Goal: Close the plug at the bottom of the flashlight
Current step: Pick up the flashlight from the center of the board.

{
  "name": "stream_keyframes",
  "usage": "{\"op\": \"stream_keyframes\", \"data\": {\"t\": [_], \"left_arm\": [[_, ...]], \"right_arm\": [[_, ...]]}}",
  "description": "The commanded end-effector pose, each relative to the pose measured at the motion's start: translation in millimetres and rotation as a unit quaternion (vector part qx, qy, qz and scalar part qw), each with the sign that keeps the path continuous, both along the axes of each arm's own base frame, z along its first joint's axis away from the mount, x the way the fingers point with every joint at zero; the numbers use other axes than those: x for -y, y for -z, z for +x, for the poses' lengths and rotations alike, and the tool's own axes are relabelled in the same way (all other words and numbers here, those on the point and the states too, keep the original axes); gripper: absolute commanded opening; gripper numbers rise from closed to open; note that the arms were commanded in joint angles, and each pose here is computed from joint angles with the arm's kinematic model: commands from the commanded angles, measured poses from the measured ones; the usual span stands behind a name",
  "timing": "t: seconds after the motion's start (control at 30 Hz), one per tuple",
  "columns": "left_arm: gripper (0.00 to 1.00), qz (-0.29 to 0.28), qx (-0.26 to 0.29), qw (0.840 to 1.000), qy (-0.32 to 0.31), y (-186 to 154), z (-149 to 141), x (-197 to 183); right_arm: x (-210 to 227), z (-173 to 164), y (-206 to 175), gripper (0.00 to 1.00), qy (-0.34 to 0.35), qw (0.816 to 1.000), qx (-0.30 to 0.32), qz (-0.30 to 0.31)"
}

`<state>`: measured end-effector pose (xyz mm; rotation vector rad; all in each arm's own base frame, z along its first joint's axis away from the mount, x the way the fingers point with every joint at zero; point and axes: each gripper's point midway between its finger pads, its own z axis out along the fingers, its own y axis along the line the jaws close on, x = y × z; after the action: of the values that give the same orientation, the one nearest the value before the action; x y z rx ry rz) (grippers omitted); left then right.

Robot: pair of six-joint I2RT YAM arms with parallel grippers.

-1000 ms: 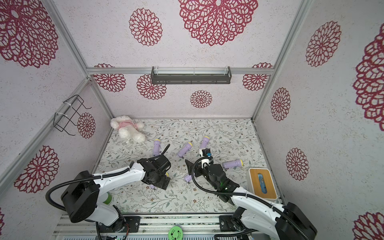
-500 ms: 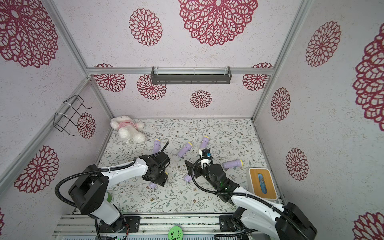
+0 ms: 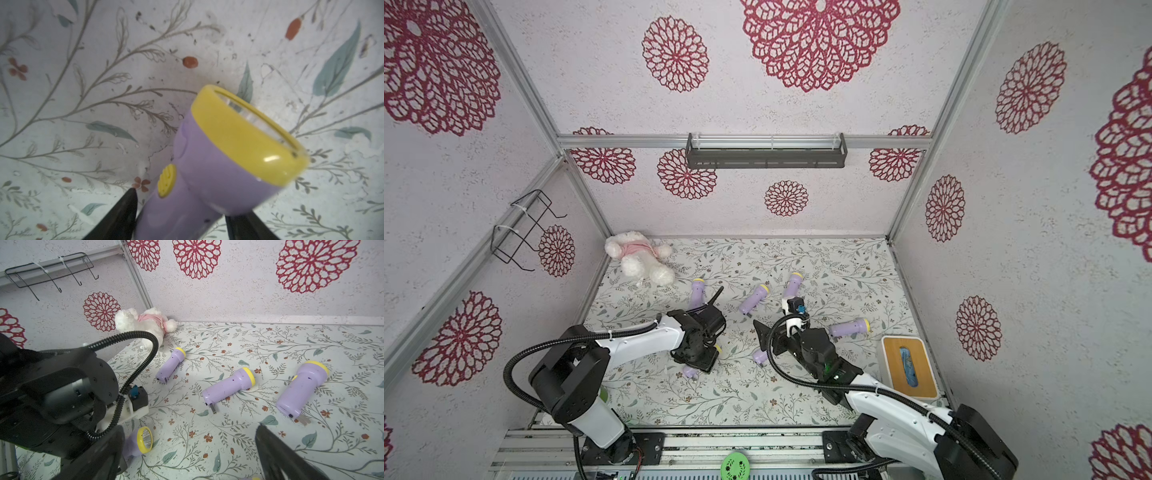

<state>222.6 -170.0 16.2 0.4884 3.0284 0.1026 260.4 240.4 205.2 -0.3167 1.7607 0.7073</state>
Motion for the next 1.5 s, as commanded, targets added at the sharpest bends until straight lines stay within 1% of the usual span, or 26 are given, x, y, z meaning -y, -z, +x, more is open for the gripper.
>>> {"op": "stream_keyframes", "data": {"t": [0.0,0.2,0.33,0.53,0.63,0.73,0.77,0.8,0.87,0.97,1.03,1.13,1.23,1.3,1.37,1.47], "left_arm": [[0.65,-0.005,-0.001,1.000,-0.006,-1,5,5],[0.60,-0.006,-0.002,1.000,-0.012,-1,4,6],[0.53,-0.008,0.000,1.000,-0.016,-2,4,6],[0.40,-0.006,0.002,1.000,-0.019,-3,5,6],[0.28,-0.004,0.006,1.000,-0.020,-5,7,5],[0.11,-0.013,0.019,0.999,-0.022,-11,10,7],[0.03,-0.017,0.022,0.999,-0.023,-14,11,9],[0.00,-0.023,0.030,0.999,-0.023,-18,14,12],[0.00,-0.029,0.049,0.998,-0.019,-27,19,17],[0.00,-0.042,0.095,0.994,-0.015,-48,31,26],[0.00,-0.058,0.135,0.989,-0.015,-67,42,33],[0.00,-0.100,0.193,0.976,-0.016,-100,57,43],[0.00,-0.149,0.250,0.956,-0.017,-138,71,54],[0.00,-0.170,0.289,0.942,-0.028,-164,80,56],[0.00,-0.190,0.316,0.929,-0.030,-189,87,60],[0.00,-0.195,0.342,0.918,-0.034,-209,97,60]], "right_arm": [[2,3,-18,0.99,0.007,1.000,0.018,0.024],[2,3,-18,0.99,0.009,0.999,0.017,0.025],[1,3,-18,0.99,0.008,0.999,0.018,0.025],[2,3,-18,0.99,0.008,0.999,0.017,0.026],[3,3,-18,0.99,0.011,0.999,0.018,0.027],[6,4,-17,0.99,0.019,0.999,0.017,0.030],[7,5,-17,0.99,0.023,0.999,0.017,0.033],[8,5,-17,0.99,0.027,0.999,0.018,0.034],[10,7,-18,0.99,0.034,0.999,0.018,0.036],[15,9,-19,0.99,0.049,0.998,0.016,0.035],[19,10,-24,0.99,0.058,0.997,0.018,0.038],[22,11,-32,0.99,0.067,0.997,0.020,0.042],[25,16,-37,0.99,0.080,0.996,0.011,0.037],[29,20,-40,0.99,0.094,0.995,-0.004,0.038],[31,24,-48,0.99,0.101,0.994,-0.014,0.042],[30,26,-62,0.99,0.095,0.994,-0.016,0.050]]}}
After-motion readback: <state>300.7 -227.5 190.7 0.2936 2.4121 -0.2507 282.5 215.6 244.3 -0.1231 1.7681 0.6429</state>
